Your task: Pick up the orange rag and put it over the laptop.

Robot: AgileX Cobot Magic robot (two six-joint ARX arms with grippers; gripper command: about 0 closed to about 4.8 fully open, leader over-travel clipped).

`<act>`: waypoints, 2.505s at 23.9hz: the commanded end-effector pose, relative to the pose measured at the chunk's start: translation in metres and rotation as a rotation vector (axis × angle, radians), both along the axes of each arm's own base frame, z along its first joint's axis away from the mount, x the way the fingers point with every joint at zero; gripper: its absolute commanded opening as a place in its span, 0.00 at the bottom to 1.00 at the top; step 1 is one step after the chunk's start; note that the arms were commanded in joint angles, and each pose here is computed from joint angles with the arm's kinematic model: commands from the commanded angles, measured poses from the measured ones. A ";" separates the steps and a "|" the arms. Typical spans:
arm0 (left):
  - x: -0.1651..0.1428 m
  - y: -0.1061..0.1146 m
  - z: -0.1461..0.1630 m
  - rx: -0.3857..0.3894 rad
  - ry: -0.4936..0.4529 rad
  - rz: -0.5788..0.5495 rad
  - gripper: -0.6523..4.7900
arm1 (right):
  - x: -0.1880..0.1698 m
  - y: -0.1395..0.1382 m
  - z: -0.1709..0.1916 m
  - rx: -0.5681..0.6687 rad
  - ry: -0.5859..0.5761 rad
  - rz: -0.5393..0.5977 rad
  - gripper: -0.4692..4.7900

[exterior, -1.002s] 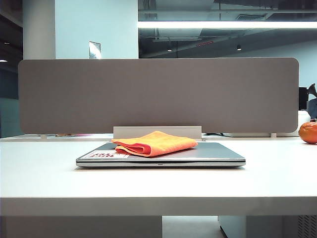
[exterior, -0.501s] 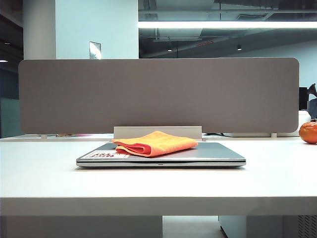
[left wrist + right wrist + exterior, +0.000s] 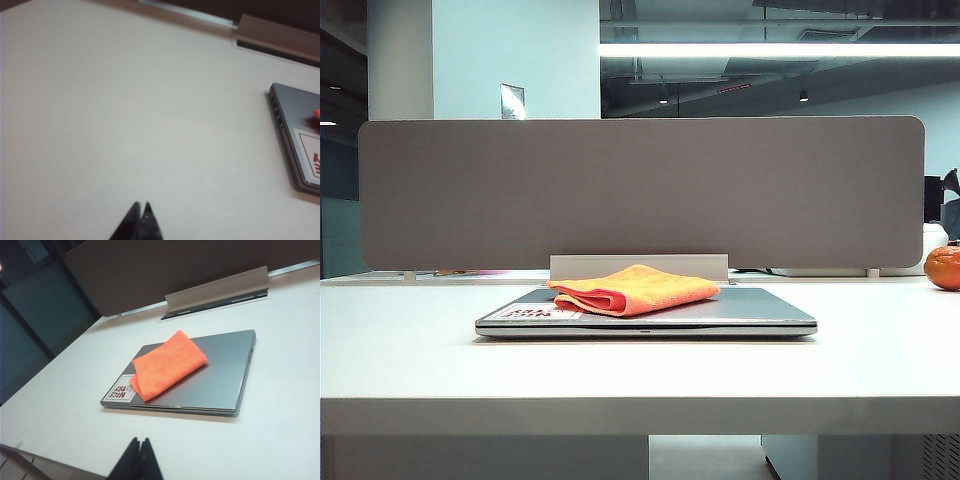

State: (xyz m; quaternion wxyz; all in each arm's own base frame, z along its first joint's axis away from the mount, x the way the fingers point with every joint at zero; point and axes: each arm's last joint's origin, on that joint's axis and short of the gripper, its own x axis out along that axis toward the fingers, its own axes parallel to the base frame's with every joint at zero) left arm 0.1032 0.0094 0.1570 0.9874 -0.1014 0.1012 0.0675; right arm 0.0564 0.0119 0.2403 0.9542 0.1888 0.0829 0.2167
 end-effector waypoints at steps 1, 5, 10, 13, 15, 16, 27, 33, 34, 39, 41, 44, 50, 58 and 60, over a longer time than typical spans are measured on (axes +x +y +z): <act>-0.002 -0.001 -0.001 -0.004 -0.048 -0.013 0.11 | -0.001 0.000 0.003 -0.002 -0.022 0.000 0.08; -0.004 -0.005 -0.004 -0.005 -0.080 -0.050 0.11 | -0.001 0.000 0.003 -0.002 -0.022 0.000 0.08; -0.007 -0.009 -0.006 0.009 -0.066 -0.099 0.11 | -0.001 0.000 0.003 -0.002 -0.022 0.000 0.08; -0.008 -0.010 -0.010 0.006 -0.020 -0.106 0.11 | -0.001 0.000 0.003 -0.002 -0.022 0.000 0.08; -0.008 -0.010 -0.010 0.018 -0.019 -0.107 0.11 | -0.001 0.000 0.003 -0.002 -0.022 0.000 0.08; -0.008 -0.010 -0.010 0.029 -0.019 -0.109 0.11 | -0.001 0.000 0.003 -0.002 -0.022 0.000 0.08; -0.007 -0.009 -0.009 0.022 -0.032 -0.107 0.11 | -0.001 0.000 0.003 -0.002 -0.023 -0.001 0.08; -0.007 -0.009 -0.009 0.022 -0.032 -0.107 0.11 | 0.000 -0.001 0.002 -0.076 -0.057 -0.026 0.08; -0.007 -0.009 -0.009 0.022 -0.031 -0.107 0.11 | 0.003 -0.002 0.000 -0.082 -0.077 -0.077 0.08; -0.007 -0.009 -0.009 0.022 -0.032 -0.107 0.11 | 0.022 -0.005 -0.022 -0.054 -0.150 -0.145 0.08; -0.007 -0.009 -0.009 0.022 -0.032 -0.107 0.11 | 0.028 -0.006 -0.033 -0.033 -0.157 -0.183 0.08; -0.007 -0.009 -0.009 0.022 -0.032 -0.107 0.11 | 0.037 -0.010 -0.058 0.005 -0.146 -0.325 0.08; -0.007 -0.009 -0.009 0.022 -0.032 -0.107 0.11 | 0.038 -0.002 -0.064 -0.174 -0.167 -0.390 0.08; -0.007 -0.009 -0.009 0.022 -0.031 -0.107 0.11 | 0.040 0.002 -0.083 -0.246 -0.080 -0.383 0.08; -0.007 -0.009 -0.009 0.022 -0.031 -0.107 0.11 | 0.040 0.001 -0.084 -0.261 -0.067 -0.379 0.08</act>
